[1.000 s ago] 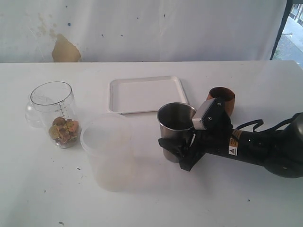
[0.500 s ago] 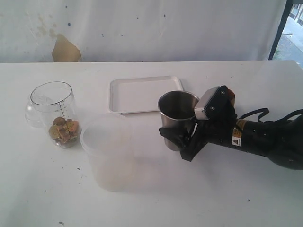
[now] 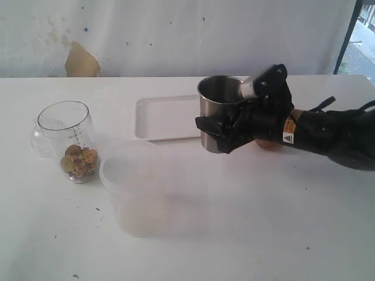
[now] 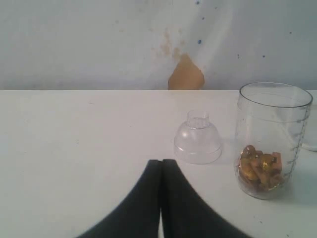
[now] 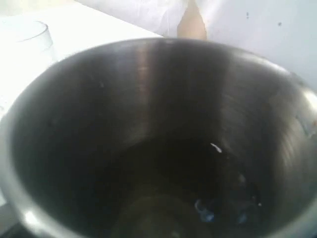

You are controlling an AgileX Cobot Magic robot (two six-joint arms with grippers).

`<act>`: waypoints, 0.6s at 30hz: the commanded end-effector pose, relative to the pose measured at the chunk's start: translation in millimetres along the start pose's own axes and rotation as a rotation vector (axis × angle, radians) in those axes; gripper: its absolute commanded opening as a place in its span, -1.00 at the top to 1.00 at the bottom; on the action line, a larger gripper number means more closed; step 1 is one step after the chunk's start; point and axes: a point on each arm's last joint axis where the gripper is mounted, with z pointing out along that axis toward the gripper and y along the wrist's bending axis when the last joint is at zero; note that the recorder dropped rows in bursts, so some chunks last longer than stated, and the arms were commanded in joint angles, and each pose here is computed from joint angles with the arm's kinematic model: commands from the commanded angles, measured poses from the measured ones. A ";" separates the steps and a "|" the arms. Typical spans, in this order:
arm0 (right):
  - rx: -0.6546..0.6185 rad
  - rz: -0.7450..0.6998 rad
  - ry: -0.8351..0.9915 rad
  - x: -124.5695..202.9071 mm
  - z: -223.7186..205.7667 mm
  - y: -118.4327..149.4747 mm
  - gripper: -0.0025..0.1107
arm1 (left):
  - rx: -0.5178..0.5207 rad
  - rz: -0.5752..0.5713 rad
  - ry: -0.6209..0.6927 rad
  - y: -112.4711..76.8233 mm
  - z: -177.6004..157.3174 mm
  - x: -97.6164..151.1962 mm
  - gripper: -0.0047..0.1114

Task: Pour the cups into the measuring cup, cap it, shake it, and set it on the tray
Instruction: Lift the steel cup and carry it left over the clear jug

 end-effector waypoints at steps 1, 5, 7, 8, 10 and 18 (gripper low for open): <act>-0.007 -0.031 -0.043 -37.2 14.7 7.7 0.96 | 0.001 -0.004 -0.014 -0.1 -0.4 -1.9 0.92; 0.015 -0.070 -0.039 -62.2 32.2 11.2 0.96 | 0.001 -0.004 -0.014 -0.1 -0.4 -1.9 0.92; 0.022 -0.065 -0.054 -77.5 40.2 14.1 0.96 | 0.001 -0.004 -0.014 -0.1 -0.4 -1.9 0.92; 0.019 -0.055 -0.068 -84.8 44.7 15.3 0.96 | 0.001 -0.004 -0.014 -0.1 -0.4 -1.9 0.92; 0.008 -0.039 -0.096 -94.8 52.7 16.1 0.96 | 0.001 -0.004 -0.014 -0.1 -0.4 -1.9 0.92; -0.045 -0.045 -0.153 -120.2 93.4 33.3 0.96 | 0.001 -0.004 -0.014 -0.1 -0.4 -1.9 0.92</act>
